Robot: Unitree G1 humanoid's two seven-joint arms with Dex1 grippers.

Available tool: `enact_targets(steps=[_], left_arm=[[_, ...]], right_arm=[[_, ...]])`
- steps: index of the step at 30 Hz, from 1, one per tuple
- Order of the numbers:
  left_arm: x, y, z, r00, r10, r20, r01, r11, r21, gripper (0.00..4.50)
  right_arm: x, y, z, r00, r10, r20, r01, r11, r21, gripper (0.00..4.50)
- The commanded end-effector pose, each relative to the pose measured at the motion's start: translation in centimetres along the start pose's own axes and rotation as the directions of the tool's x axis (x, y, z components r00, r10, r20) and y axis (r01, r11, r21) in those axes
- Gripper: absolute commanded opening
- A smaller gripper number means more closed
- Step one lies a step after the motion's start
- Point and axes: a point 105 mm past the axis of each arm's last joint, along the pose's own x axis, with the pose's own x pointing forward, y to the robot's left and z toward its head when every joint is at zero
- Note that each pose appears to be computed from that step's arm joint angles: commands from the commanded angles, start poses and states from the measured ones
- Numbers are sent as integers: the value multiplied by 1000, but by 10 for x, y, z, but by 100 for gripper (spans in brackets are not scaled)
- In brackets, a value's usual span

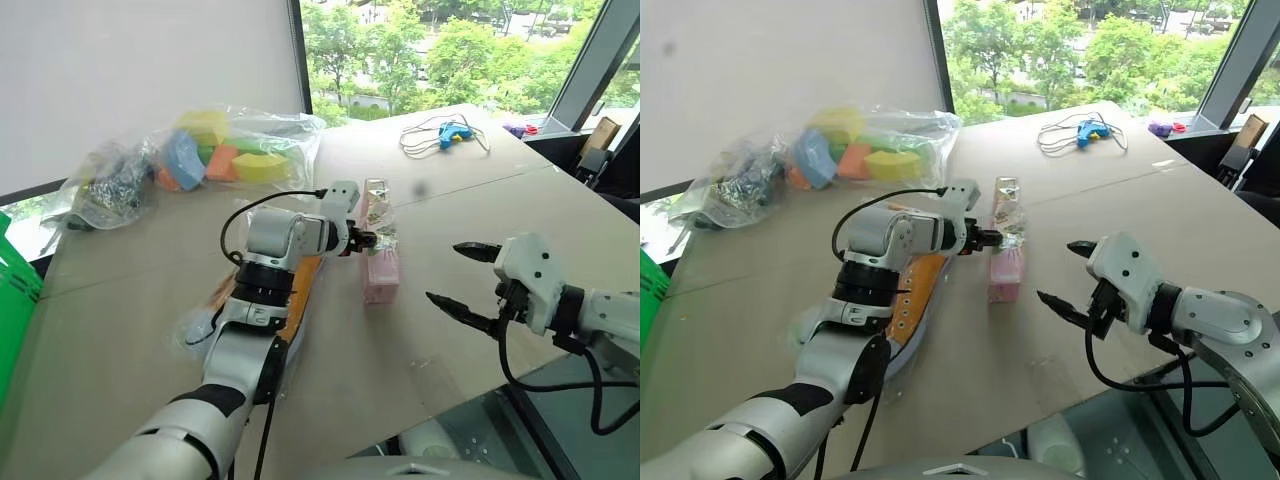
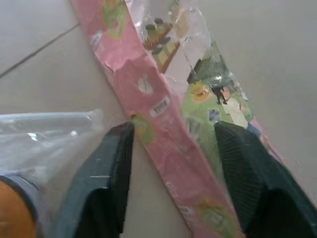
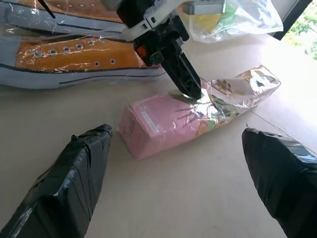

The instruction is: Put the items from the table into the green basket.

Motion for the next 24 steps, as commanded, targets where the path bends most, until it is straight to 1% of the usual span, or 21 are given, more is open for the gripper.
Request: enact_targets(steps=[1, 4, 5, 7, 10, 14, 19, 21, 24], left_arm=[[-12, -17, 32, 997, -8, 78, 2, 997, 71, 440], [-11, -28, 35, 998, -17, 52, 11, 992, 127, 440], [-9, -28, 32, 999, 14, 31, -19, 986, 165, 440], [-2, -25, 26, 998, 60, -10, -58, 984, 170, 440], [9, -31, 9, 993, 52, -102, -31, 981, 193, 440], [24, -23, -14, 972, 134, -193, -83, 964, 251, 440], [38, -8, -34, 942, 245, -228, -151, 920, 362, 440], [42, -8, -39, 942, 246, -227, -149, 916, 373, 440], [48, -16, -43, 951, 213, -225, -124, 927, 354, 440]], right_arm=[[-1, -1, 9, 1000, -11, 24, 12, 1000, -26, 450], [-2, 0, 11, 1000, -17, 25, 17, 1000, -25, 450], [-3, 0, 10, 1000, -19, 23, 19, 1000, -24, 450], [-4, 1, 10, 1000, -23, 21, 23, 999, -22, 450], [-5, 1, 9, 999, -28, 18, 29, 999, -19, 450], [-5, 1, 8, 999, -32, 16, 32, 999, -20, 450], [-6, 2, 7, 999, -34, 13, 34, 999, -20, 450], [-6, 3, 6, 999, -33, 12, 33, 999, -18, 450], [-6, 4, 5, 999, -32, 12, 32, 999, -16, 450]])
